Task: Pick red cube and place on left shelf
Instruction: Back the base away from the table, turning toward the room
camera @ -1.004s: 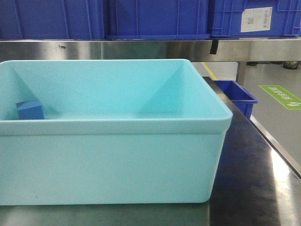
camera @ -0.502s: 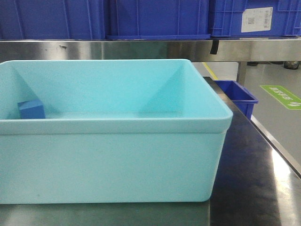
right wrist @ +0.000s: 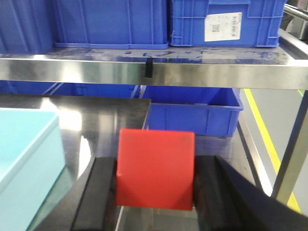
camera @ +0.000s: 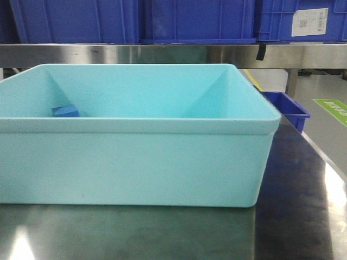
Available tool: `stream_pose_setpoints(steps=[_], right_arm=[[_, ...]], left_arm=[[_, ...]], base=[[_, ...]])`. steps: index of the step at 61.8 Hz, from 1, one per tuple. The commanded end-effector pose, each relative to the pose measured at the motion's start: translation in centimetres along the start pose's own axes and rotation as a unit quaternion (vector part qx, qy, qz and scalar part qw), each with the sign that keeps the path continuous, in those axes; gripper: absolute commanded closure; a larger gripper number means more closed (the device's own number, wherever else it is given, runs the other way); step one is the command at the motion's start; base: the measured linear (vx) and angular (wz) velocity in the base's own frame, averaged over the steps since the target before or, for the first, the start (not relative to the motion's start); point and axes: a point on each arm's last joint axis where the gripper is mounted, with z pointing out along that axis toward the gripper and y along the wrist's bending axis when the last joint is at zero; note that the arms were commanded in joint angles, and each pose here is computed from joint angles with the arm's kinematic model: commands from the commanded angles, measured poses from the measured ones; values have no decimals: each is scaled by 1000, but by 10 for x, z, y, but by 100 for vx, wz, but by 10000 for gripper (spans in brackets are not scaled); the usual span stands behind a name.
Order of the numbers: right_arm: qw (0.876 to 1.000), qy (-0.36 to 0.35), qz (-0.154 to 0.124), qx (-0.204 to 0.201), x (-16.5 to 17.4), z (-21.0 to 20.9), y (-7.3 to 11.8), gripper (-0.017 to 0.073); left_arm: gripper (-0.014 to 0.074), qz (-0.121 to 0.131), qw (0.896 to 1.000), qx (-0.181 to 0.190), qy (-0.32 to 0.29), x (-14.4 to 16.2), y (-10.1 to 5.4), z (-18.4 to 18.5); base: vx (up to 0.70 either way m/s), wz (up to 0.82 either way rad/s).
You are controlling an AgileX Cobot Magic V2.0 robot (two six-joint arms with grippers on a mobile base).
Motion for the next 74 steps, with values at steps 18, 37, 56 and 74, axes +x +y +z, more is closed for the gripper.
stream_pose_setpoints(steps=[18,37,56,74], right_arm=[[998,-54,-7,-7,-17,-2,2,501],[998,-54,-7,-7,-17,-2,2,501],[998,-54,-7,-7,-17,-2,2,501],[998,-54,-7,-7,-17,-2,2,501]], left_arm=[[488,-2,1000,-2,-31,0,0,1],[488,-2,1000,-2,-31,0,0,1],[488,-2,1000,-2,-31,0,0,1],[488,-2,1000,-2,-31,0,0,1]], base=[[-12,13],[-13,18],[-11,23],[-7,19]])
